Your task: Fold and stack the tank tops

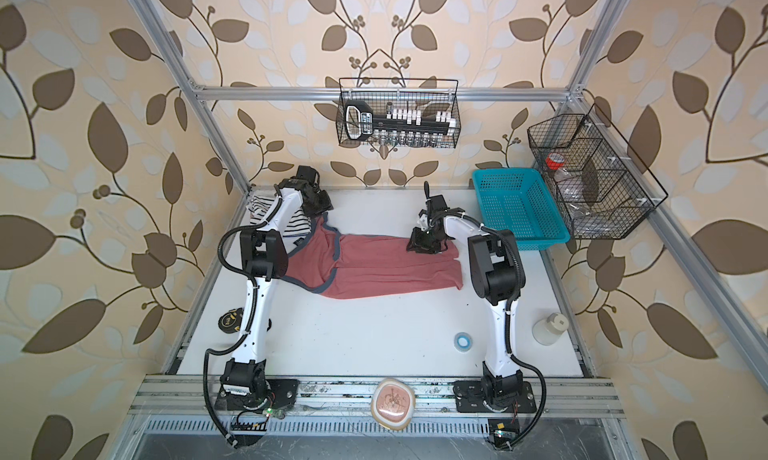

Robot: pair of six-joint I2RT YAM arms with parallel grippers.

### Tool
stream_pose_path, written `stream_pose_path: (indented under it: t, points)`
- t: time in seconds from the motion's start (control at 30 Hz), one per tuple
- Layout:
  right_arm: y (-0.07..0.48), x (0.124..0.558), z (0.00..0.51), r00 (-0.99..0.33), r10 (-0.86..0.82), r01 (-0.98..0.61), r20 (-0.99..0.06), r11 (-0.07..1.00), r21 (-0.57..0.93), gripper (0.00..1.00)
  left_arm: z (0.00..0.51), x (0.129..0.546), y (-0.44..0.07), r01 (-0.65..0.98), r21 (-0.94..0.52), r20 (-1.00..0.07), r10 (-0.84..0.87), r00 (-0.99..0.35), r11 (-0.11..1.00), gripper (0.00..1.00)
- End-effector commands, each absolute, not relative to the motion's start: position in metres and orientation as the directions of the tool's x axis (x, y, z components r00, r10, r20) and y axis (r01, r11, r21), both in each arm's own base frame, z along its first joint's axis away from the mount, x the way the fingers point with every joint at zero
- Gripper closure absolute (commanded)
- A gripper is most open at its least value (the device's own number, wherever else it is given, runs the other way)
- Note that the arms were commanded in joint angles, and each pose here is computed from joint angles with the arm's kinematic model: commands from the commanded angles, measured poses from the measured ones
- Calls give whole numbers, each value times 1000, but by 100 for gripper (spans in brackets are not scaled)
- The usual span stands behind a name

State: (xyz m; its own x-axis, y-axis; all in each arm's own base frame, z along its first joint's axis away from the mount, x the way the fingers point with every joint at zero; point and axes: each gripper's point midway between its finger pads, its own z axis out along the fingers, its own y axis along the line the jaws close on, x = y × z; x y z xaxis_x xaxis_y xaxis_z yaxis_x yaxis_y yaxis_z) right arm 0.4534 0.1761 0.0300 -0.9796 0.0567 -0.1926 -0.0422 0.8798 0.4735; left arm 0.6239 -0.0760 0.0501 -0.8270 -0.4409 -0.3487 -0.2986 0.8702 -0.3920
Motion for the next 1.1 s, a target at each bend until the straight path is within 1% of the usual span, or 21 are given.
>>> stream_pose_path:
  t: [0.0,0.13,0.2,0.3,0.33,0.37,0.5,0.6,0.77,0.9,1.07]
  points:
    - [174,444,9,-989,37,-31,-141,894,447,62,24,622,-69,-352,-383,-306,-477,-824,854,52]
    - [173,438,1,-993,31,-22,-113,897,441,64,14,619,-70,-355,-384,-283,-474,-834,853,70]
    - [171,432,-2,-995,27,-19,-100,901,433,65,9,615,-69,-358,-376,-269,-470,-841,855,75]
    - [166,422,-9,-996,24,-13,-84,911,411,65,4,609,-65,-368,-373,-251,-475,-844,852,90]
    - [164,419,-11,-997,24,-9,-75,913,408,65,2,608,-64,-375,-376,-244,-481,-842,847,97]
    - [164,416,-14,-997,24,-6,-69,914,405,66,3,607,-62,-381,-383,-239,-488,-839,842,100]
    - [162,408,-22,-998,28,6,-47,916,401,71,16,612,-61,-381,-430,-251,-514,-820,818,100]
    - [159,403,-24,-998,38,17,-46,918,396,76,38,617,-59,-372,-465,-284,-533,-797,803,100]
    - [149,399,-27,-997,60,40,-38,918,395,99,95,620,-55,-325,-556,-347,-568,-746,765,100]
    - [145,394,-29,-998,60,44,-30,919,393,100,136,614,-49,-283,-581,-399,-570,-719,763,100]
    - [141,386,-35,-998,56,49,-6,925,377,100,156,604,-40,-265,-602,-404,-573,-713,753,100]
